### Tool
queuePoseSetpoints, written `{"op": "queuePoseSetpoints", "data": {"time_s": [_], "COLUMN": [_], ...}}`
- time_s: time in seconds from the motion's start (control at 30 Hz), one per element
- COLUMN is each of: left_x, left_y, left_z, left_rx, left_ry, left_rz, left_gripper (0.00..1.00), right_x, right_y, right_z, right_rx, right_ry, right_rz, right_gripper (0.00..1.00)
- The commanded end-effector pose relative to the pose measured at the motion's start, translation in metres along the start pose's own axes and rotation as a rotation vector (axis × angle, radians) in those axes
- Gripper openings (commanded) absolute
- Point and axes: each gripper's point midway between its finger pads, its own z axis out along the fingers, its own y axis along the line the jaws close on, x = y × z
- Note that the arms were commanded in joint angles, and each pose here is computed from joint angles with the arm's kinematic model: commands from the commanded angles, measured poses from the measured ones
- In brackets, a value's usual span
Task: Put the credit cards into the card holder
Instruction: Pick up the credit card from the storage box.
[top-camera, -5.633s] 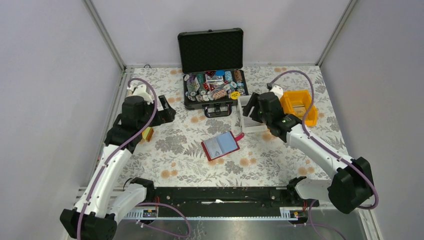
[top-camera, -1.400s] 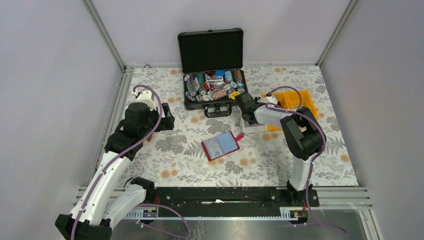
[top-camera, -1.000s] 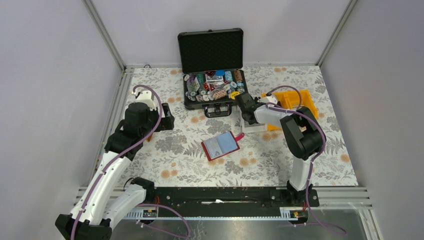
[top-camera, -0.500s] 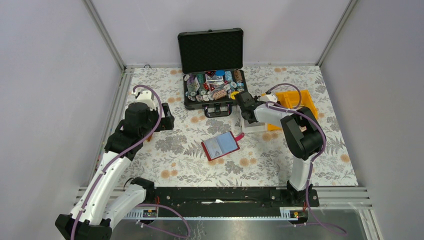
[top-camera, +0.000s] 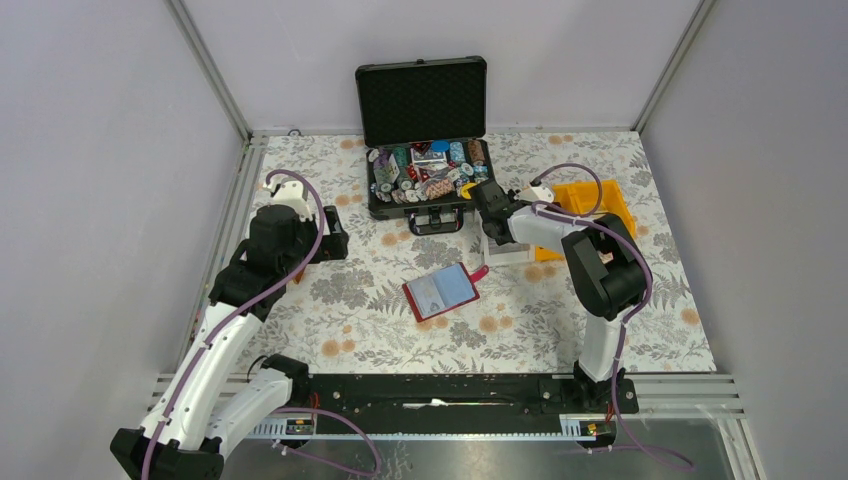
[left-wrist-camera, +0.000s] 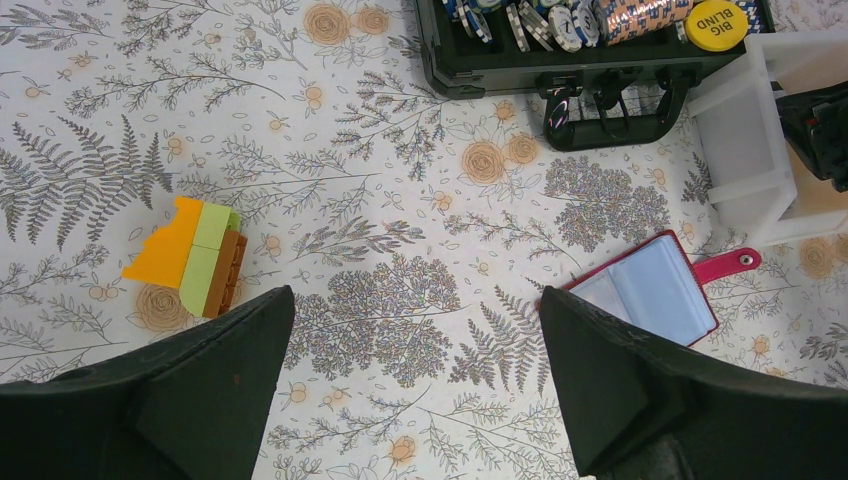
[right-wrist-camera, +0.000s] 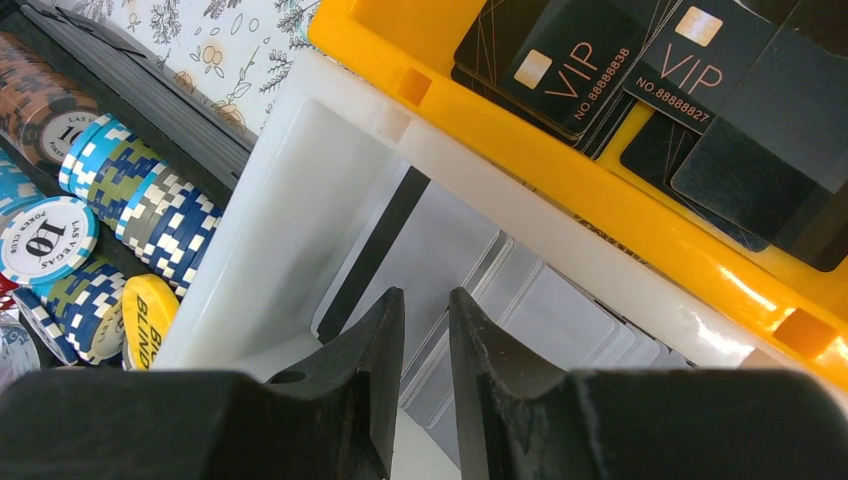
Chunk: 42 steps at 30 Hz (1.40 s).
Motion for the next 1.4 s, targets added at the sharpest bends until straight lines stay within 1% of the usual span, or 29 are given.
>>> {"op": "queuePoseSetpoints", "data": {"time_s": [0.0, 0.9, 1.37], "left_x": [-0.008, -0.008, -0.007], "left_y": [0.0, 0.0, 0.0], "left_z": [-0.002, -0.003, -0.003], "left_rx": [0.002, 0.001, -0.001], "left_ry": [-0.034, -0.036, -0.034], "left_rz": [0.013, 0.014, 0.015], "left_gripper": [0.99, 0.99, 0.99], "right_x": [-0.024, -0.014, -0.029], "right_y": [0.024, 0.021, 0.029], "right_z": [-0.001, 0.008, -0.001], "right_rx": [-0.04, -0.025, -0.047], "right_ry": [-0.073, -0.055, -0.078], "right_rz": [0.068, 0.035, 0.038], "right_gripper": [0.3, 0.37, 0.37]}}
